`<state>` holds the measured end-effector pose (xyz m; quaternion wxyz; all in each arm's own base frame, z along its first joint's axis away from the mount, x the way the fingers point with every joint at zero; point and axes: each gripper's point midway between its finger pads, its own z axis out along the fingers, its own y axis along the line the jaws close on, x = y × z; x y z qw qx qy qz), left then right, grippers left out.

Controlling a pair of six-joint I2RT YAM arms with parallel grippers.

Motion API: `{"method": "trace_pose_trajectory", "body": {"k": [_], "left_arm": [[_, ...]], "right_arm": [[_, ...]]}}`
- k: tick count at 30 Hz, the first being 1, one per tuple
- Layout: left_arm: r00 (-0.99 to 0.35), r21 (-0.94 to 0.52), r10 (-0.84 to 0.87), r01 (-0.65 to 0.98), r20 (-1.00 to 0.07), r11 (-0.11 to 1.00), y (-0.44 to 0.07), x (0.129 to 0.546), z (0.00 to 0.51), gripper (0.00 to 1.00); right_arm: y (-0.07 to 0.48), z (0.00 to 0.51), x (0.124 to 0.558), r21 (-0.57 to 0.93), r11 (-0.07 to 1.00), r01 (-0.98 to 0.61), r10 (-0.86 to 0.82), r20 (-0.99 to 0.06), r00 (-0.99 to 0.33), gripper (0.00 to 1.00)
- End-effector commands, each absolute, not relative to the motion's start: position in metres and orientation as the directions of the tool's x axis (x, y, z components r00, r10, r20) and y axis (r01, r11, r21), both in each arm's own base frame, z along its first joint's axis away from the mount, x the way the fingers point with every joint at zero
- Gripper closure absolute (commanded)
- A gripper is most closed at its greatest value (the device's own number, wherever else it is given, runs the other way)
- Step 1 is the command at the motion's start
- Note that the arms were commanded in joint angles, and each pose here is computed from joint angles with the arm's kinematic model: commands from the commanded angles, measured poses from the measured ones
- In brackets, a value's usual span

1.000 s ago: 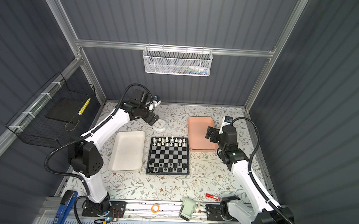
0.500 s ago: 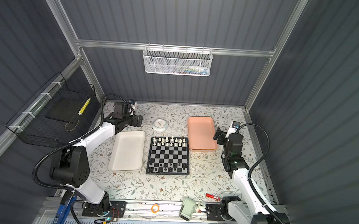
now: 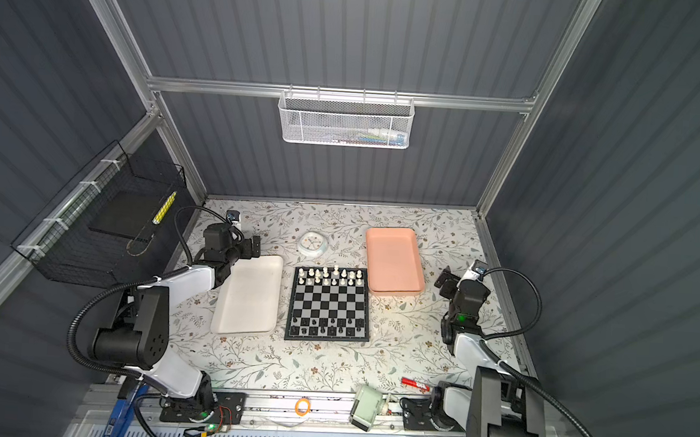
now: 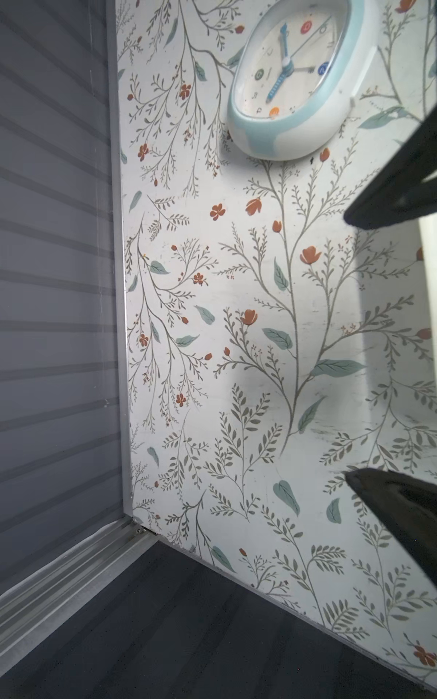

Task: Set up the chess pieces on the board

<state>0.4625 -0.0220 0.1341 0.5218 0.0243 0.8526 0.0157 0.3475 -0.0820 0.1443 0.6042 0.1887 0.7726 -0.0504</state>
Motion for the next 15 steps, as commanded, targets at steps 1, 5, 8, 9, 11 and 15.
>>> {"method": "trace_pose_trajectory", "body": {"k": [1,5,8,9,11,15], "left_arm": [[-0.322,0.056,0.059,0.019,-0.945,0.998,-0.013,0.468,0.163,0.01],[-0.32,0.024,0.035,0.037,-0.947,0.999,-0.011,0.458,0.151,0.0],[-0.356,0.004,0.029,0.07,-0.934,0.998,-0.016,0.449,0.136,0.0],[-0.364,0.0,0.028,0.078,-0.931,0.997,-0.017,0.446,0.132,0.0],[-0.385,0.005,0.04,0.092,-0.922,0.996,-0.018,0.439,0.122,0.01],[-0.378,-0.003,0.038,0.109,-0.925,0.994,-0.018,0.43,0.121,0.0]], "right_arm": [[-0.083,0.171,0.346,0.186,0.923,0.336,0.226,-0.97,-0.086,0.01],[-0.087,0.178,0.338,0.193,0.916,0.351,0.226,-0.973,-0.055,0.01],[-0.083,0.167,0.336,0.193,0.922,0.337,0.232,-0.969,-0.079,0.01],[-0.083,0.163,0.335,0.193,0.921,0.338,0.235,-0.968,-0.088,0.01],[-0.085,0.153,0.331,0.183,0.918,0.353,0.23,-0.968,-0.096,0.01],[-0.086,0.147,0.33,0.168,0.922,0.35,0.211,-0.974,-0.086,0.01]]}}
